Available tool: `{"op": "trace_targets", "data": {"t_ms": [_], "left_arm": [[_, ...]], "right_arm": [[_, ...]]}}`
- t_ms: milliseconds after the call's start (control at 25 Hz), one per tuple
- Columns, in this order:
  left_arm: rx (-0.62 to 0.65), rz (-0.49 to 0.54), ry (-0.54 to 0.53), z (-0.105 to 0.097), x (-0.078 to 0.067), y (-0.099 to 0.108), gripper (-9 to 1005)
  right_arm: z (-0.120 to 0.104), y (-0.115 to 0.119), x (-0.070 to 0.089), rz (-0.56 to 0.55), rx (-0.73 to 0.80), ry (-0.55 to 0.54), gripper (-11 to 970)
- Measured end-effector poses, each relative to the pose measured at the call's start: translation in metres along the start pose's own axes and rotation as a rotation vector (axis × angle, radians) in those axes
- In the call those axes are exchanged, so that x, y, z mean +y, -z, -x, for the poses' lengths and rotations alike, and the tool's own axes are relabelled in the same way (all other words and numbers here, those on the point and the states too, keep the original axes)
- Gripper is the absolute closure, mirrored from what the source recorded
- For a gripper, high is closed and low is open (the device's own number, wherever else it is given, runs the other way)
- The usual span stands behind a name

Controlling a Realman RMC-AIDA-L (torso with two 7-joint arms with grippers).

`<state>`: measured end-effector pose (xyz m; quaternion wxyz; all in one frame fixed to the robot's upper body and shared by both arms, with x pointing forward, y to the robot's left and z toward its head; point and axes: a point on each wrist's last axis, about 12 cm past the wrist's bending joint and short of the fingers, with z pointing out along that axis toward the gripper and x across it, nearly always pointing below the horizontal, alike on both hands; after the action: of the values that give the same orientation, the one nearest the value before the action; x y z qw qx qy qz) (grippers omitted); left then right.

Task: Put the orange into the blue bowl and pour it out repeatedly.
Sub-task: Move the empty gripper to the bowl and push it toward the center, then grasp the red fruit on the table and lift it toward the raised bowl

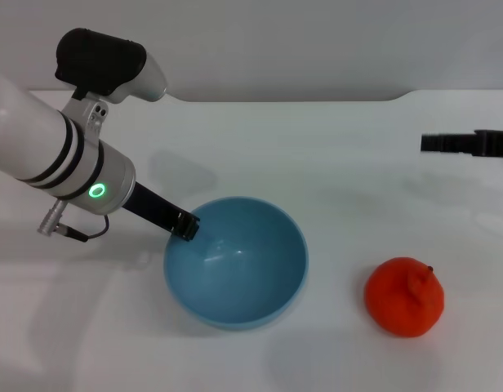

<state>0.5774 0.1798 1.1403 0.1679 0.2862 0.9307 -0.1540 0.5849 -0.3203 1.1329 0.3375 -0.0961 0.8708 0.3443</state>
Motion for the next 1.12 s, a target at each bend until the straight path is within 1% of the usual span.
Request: {"op": "trace_targets", "data": {"t_ms": [120, 240, 280, 320, 440, 600, 680, 840, 1000, 1120], "left_arm": [[0.0, -0.002, 0.001, 0.0, 0.0, 0.0, 998], [-0.003, -0.001, 0.0, 0.001, -0.001, 0.0, 998], [-0.005, -0.001, -0.001, 0.002, -0.001, 0.0, 998], [-0.005, -0.001, -0.001, 0.002, -0.001, 0.0, 998], [-0.014, 0.001, -0.005, 0.005, -0.001, 0.001, 998], [-0.022, 0.003, -0.006, 0.005, -0.001, 0.001, 998], [-0.025, 0.005, -0.006, 0.006, -0.001, 0.001, 998], [-0.026, 0.006, -0.005, 0.006, -0.001, 0.001, 998], [-0.025, 0.006, -0.006, 0.006, 0.0, 0.001, 998], [-0.026, 0.007, -0.008, 0.006, -0.001, 0.001, 998]], "right_arm": [[0.016, 0.008, 0.018, 0.0, 0.172, 0.044, 459], [0.021, 0.007, 0.032, 0.01, 0.333, 0.064, 459], [0.019, 0.002, 0.038, -0.007, 0.435, 0.07, 459], [0.019, 0.002, 0.038, -0.007, 0.435, 0.07, 460], [0.011, -0.009, 0.047, -0.032, 0.553, 0.091, 460], [-0.003, -0.022, 0.056, -0.015, 0.631, 0.102, 460], [-0.005, -0.024, 0.057, -0.014, 0.638, 0.1, 460], [-0.014, -0.036, 0.06, -0.021, 0.712, 0.116, 460], [-0.019, -0.043, 0.057, -0.101, 0.753, 0.136, 459], [-0.018, -0.046, 0.052, -0.148, 0.734, 0.135, 459]]}}
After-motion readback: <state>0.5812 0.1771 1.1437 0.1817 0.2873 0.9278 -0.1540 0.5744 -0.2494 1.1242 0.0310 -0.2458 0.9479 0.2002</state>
